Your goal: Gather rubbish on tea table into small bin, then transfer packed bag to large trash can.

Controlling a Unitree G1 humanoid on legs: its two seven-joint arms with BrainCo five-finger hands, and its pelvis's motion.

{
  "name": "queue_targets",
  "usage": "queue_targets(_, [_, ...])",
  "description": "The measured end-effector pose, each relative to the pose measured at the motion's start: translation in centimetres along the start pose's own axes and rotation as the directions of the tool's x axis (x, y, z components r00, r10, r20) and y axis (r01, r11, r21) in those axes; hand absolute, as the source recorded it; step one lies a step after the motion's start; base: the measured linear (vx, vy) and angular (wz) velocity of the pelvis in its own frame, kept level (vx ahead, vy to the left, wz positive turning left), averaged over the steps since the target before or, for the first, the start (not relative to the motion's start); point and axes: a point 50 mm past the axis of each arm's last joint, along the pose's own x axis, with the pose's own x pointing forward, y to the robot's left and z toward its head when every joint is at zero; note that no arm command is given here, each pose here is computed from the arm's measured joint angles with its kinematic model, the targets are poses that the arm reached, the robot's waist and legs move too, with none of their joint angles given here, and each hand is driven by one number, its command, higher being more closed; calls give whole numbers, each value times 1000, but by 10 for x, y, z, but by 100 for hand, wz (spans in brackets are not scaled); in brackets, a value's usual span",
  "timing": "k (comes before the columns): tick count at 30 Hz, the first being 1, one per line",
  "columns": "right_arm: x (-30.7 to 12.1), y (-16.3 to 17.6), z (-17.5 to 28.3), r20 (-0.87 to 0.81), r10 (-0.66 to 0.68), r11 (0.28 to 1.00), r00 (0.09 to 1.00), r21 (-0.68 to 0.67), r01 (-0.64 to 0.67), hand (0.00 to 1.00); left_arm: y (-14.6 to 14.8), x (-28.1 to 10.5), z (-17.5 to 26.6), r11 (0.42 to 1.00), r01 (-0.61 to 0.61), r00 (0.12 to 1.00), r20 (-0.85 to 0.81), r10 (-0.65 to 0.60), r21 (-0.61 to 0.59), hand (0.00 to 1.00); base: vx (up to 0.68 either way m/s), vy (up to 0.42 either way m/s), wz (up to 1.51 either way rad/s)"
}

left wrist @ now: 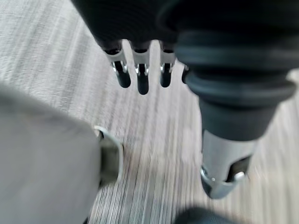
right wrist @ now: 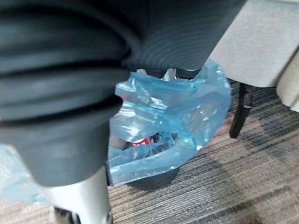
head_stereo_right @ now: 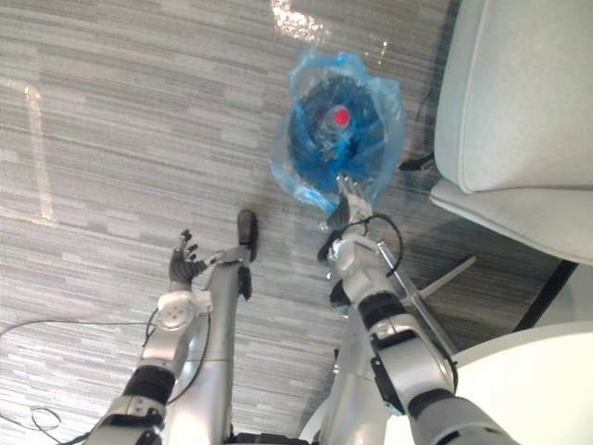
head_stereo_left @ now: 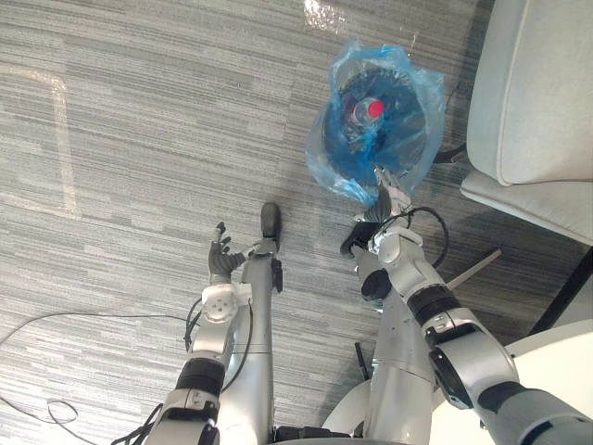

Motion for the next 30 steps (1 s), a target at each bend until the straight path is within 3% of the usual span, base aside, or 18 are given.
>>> queue_targets(8, [11,-2,29,52,12,1000,999,-7,-12,100,1,9,-1,999,-12,999,-47,10,-50,0,6,4,6])
queue_targets(16, [9,-1,28,53,16,1000,998,9,-17,100,1,10,-3,999,-10,998,-59,8,-48,0,-7,0,2])
queue_targets(30, [-20,22,27,61,52,982,997,177,-62,100,-9,5,-15,999,15,991,-134,-20,-35,0,-18,-2,-8])
